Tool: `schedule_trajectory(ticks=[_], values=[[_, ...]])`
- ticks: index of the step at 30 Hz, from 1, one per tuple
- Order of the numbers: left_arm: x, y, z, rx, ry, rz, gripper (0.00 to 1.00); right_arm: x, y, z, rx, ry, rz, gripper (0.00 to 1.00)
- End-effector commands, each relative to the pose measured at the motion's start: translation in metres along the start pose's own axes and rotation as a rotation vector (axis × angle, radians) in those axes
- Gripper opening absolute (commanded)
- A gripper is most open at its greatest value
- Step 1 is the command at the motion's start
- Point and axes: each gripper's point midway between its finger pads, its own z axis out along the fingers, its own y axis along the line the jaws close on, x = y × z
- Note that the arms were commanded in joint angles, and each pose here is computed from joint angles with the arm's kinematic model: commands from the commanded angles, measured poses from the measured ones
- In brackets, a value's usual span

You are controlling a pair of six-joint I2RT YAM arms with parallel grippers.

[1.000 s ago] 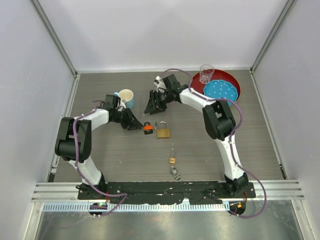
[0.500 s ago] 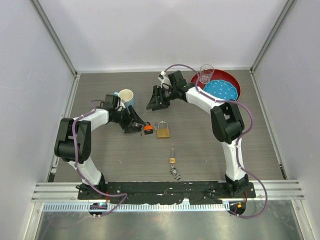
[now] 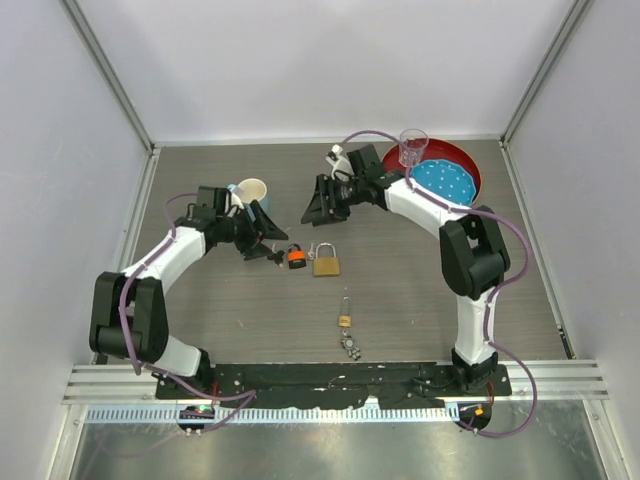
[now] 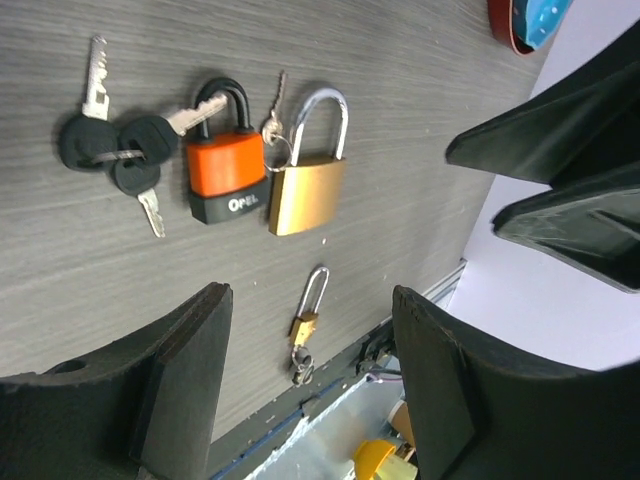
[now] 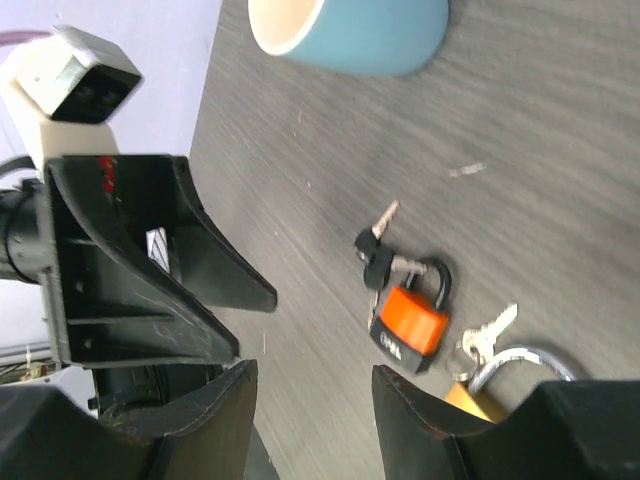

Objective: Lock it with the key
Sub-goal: Place the key at the center of the board, then pick up the lock from the center of the board.

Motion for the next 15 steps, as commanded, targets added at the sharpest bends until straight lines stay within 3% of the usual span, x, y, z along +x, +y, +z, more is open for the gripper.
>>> schedule_trajectory(ticks=[1, 15], values=[[0.022, -0.016, -0.014, 0.031, 0.023, 0.043, 0.68, 0.011, 0.019, -0.027, -0.006, -0.036, -0.05, 0.55], [0.102, -0.041, 0.015, 0.005, 0.234, 0.215, 0.64, 0.093, -0.01, -0.073, 0.107, 0.054, 0.116, 0.51]])
